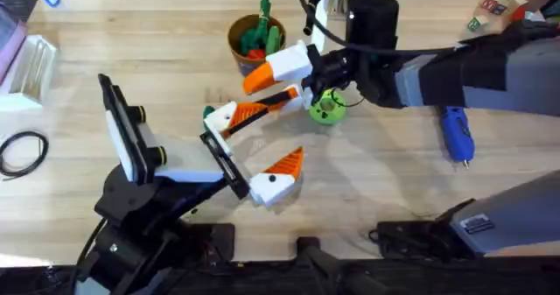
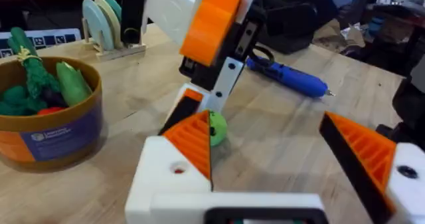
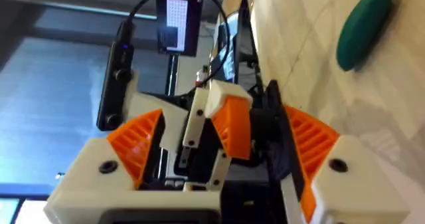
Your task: Pick up the gripper from the table and insert it into the empty holder that is missing its gripper. Then pick up a screw, insert it into the mounting hole, and use the screwdriver to tighten it. Finally, clean up the table by picking up the vegetable and placing it into the bucket.
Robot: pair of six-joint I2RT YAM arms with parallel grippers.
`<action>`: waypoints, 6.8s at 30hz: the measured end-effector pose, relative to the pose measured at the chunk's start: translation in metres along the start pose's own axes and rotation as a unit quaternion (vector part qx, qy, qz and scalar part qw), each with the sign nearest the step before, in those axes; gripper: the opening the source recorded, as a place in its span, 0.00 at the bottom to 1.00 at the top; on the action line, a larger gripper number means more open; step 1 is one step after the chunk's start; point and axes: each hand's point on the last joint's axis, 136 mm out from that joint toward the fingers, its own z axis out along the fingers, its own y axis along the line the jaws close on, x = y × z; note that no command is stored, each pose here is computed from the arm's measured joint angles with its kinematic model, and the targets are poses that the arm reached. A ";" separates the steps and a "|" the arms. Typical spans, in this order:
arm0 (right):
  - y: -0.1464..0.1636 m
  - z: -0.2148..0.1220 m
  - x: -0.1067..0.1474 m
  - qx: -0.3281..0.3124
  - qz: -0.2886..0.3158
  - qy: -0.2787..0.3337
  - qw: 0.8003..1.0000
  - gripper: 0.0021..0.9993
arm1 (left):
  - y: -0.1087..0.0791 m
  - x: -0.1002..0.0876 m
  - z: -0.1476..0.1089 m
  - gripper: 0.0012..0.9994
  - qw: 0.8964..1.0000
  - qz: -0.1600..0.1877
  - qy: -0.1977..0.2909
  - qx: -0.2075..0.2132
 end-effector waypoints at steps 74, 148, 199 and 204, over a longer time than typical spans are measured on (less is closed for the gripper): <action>-0.131 -0.129 0.035 0.647 -0.137 -0.030 0.750 0.00 | -0.002 0.000 0.000 0.99 1.000 0.000 0.001 0.006; -0.115 -0.118 0.062 0.629 -0.038 0.086 0.772 0.01 | -0.002 0.000 0.000 0.99 1.000 0.000 0.001 0.006; 0.077 0.042 0.016 0.503 -0.275 0.173 0.801 0.00 | -0.002 0.000 0.000 0.99 1.000 0.017 0.001 0.006; 0.069 0.049 0.018 0.504 -0.272 0.184 0.799 0.00 | -0.002 0.000 0.000 0.99 1.000 0.017 0.001 0.006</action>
